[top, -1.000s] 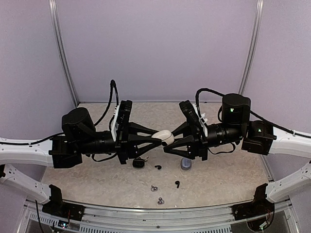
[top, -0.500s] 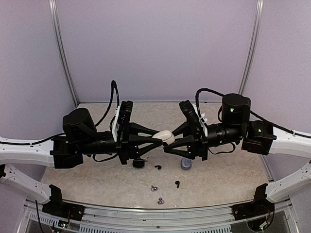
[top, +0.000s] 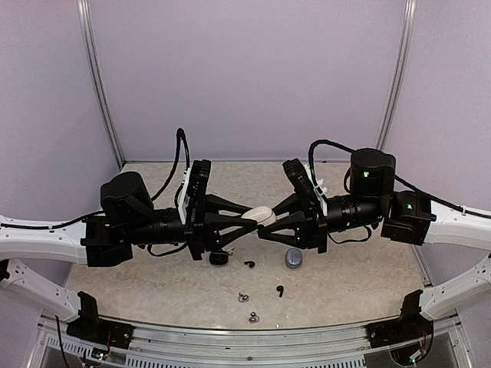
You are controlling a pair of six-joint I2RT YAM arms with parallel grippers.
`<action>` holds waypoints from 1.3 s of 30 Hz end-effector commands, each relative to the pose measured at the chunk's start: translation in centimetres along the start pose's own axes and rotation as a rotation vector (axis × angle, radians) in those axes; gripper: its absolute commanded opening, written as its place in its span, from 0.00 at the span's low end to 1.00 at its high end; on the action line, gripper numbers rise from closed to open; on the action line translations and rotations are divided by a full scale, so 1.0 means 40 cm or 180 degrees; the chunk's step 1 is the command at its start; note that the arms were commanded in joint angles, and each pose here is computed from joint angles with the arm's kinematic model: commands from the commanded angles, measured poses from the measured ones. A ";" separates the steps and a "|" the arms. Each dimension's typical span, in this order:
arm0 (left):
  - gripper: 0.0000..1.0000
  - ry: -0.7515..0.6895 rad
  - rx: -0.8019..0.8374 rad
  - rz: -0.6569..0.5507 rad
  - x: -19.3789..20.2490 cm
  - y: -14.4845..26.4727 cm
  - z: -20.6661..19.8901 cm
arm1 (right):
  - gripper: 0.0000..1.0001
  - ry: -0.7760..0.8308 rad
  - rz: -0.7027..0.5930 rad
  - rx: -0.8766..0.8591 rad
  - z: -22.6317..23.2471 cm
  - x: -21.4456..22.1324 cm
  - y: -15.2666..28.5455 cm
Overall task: Insert the wireless bluetooth earbuds into the charging case
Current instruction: Pass from the left arm to the right, then open the charging case.
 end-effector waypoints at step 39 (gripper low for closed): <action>0.39 0.0094 -0.0533 -0.0303 -0.060 0.045 0.066 | 0.06 0.0083 0.0195 -0.0086 0.027 0.068 -0.001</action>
Point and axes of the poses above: each gripper's point midway between its finger pads, its own y axis back along the fingers, its own z axis along the line the jaws close on, x = y × z, the point moved 2 cm from there along y, back along the fingers, and after that the axes turned 12 degrees about y, right-handed, at the moved point
